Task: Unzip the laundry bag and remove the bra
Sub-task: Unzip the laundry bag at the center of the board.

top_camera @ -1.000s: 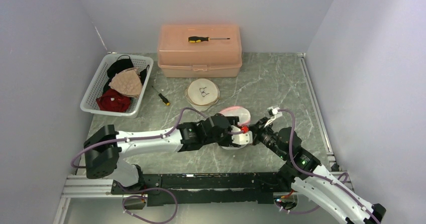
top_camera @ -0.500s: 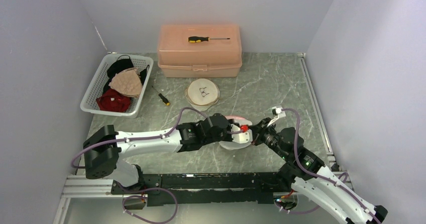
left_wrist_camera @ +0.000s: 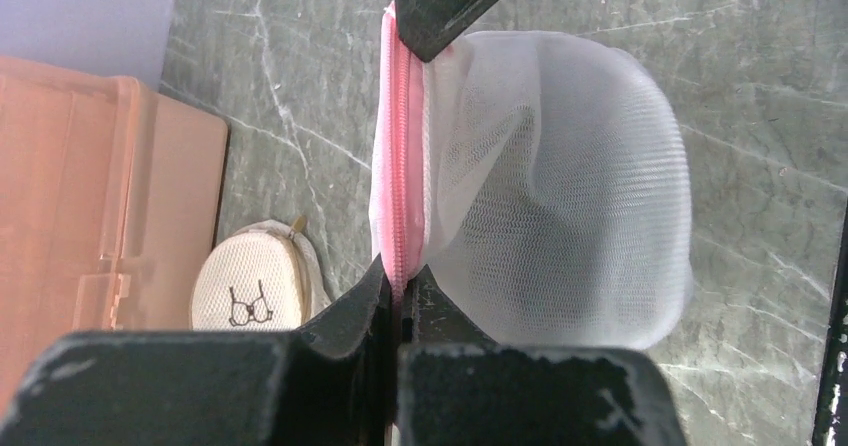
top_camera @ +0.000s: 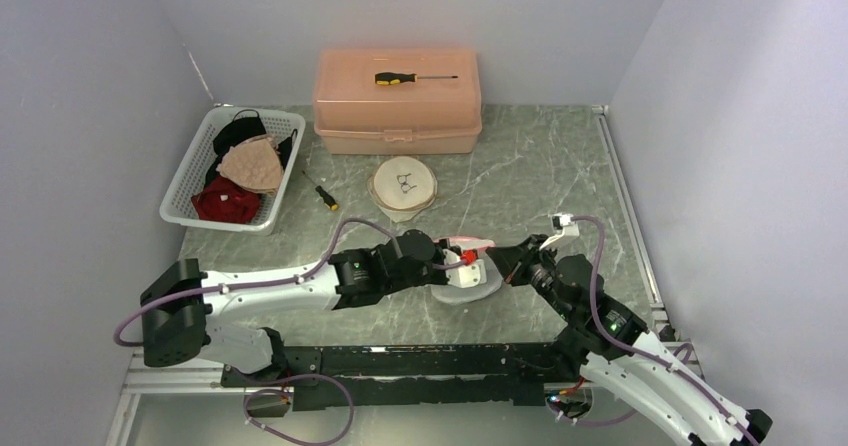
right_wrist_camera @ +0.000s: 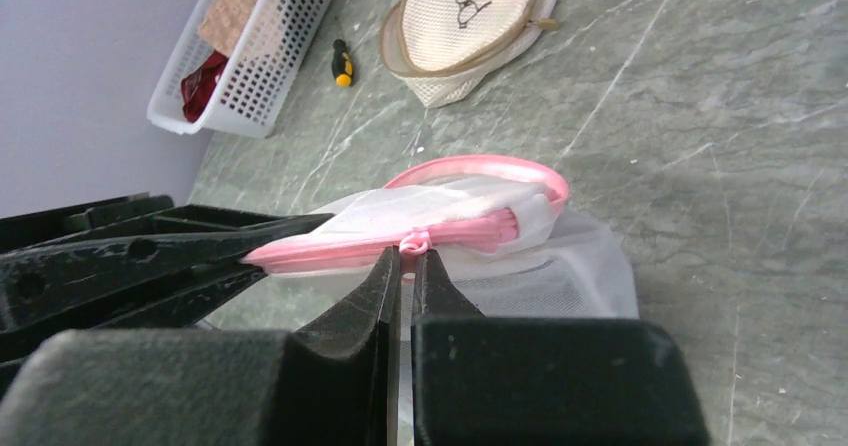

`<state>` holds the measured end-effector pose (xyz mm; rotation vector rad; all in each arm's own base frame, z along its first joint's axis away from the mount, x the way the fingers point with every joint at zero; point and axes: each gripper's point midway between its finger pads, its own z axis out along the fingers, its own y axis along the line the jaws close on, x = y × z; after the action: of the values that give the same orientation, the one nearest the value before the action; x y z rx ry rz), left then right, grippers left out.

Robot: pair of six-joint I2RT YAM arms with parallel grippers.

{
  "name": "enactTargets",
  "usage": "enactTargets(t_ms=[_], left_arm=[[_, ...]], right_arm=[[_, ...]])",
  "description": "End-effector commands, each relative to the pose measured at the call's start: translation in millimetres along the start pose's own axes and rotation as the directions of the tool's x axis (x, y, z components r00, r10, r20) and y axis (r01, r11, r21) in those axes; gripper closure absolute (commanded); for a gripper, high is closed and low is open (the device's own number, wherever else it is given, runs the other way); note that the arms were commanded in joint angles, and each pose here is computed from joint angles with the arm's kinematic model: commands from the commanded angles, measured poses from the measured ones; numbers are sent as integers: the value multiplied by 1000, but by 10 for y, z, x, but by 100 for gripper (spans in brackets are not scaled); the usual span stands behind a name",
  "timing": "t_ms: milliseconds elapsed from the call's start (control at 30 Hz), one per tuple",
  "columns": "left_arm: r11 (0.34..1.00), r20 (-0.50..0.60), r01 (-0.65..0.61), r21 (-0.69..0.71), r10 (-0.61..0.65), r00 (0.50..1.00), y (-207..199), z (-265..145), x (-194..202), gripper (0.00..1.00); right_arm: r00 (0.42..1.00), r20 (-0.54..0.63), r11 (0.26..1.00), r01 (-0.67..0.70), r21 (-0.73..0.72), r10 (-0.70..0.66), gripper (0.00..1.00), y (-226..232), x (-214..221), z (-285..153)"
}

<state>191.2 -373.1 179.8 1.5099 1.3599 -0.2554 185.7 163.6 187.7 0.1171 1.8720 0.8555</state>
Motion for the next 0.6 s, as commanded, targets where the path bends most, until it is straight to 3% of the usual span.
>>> enactTargets(t_ms=[0,567], left_arm=[[999,-15,38,-22,-38,999,26,-182,35,97],[997,-50,53,-59,-56,997,48,-377,178,97]], right_arm=[[994,112,991,-29,127,15,100,-209,-216,37],[993,116,984,-52,172,32,100,-255,-217,173]])
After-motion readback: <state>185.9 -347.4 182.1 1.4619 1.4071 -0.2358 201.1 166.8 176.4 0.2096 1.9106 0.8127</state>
